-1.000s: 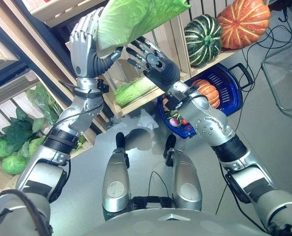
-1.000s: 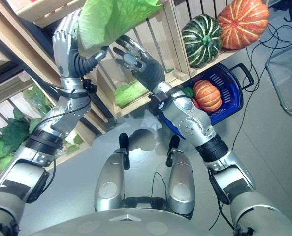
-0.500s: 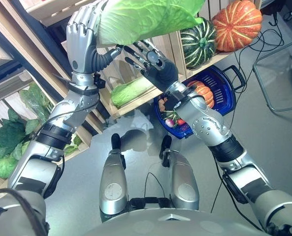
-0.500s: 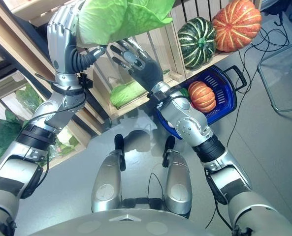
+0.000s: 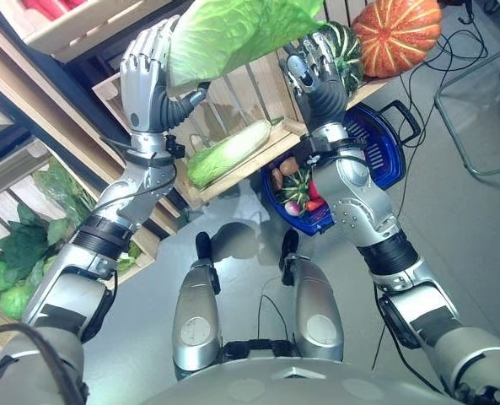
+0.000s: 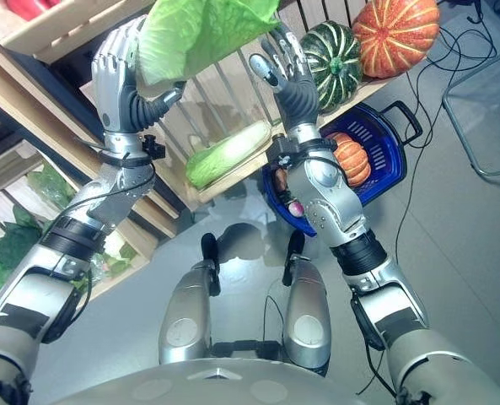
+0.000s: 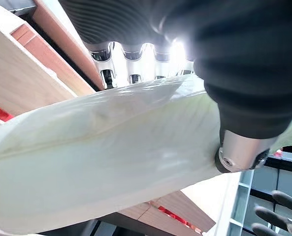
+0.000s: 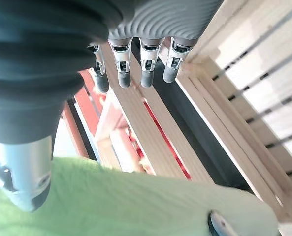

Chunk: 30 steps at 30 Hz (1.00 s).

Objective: Pick up fruits and vegetables into the basket

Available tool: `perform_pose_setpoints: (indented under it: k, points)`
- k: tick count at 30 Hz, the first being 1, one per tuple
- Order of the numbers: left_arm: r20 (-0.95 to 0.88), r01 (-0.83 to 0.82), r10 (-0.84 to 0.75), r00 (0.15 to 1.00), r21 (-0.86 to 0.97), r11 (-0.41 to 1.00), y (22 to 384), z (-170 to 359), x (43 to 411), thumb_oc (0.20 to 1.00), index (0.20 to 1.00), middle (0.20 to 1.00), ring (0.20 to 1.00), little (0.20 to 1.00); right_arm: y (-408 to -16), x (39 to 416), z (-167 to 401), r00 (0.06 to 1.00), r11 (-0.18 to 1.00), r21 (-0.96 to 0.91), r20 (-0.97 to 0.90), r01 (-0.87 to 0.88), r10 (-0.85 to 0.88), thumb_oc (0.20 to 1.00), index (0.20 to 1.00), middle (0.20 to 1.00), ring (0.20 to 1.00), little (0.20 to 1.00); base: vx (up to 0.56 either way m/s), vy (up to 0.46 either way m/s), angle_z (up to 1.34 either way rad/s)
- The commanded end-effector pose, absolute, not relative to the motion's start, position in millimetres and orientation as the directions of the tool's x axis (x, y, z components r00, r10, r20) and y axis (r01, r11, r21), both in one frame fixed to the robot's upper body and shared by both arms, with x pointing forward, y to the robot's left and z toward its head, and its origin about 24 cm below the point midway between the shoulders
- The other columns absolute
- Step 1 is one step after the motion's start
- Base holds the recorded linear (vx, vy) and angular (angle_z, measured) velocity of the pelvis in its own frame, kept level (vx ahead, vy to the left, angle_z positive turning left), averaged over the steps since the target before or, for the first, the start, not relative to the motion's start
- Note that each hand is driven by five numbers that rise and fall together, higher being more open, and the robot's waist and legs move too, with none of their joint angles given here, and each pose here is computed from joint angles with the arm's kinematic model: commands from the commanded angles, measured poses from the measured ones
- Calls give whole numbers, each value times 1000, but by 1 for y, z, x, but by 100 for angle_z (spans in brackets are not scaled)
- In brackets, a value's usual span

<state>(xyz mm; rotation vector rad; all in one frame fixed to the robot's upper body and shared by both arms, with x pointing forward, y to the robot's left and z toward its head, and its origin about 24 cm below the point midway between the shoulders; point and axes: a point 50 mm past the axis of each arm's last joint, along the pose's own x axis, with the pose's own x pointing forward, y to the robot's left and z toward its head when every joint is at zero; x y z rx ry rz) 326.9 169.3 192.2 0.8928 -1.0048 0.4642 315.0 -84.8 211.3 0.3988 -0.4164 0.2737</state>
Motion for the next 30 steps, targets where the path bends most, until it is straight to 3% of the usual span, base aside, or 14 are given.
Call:
perform_pose_setpoints:
  k: [1,15,30]
  points:
    - [920,-742,76,385,259,619,178,208,320,200,200,200,200,200,-97,303,231,829,856,387,554,-343,81,1000,1000,1000,1000,1000,0,0,0]
    - [929,-731,57,366,249,636,176,212,319,200,200,200,200,200,-84,306,222,839,791,416,500,-448,212,1000,1000,1000,1000,1000,0,0,0]
    - [890,-631,-155,429,418,654,141,214,324,200,200,200,200,200,-47,300,224,754,763,246,494,-598,433,1000,1000,1000,1000,1000,0,0,0]
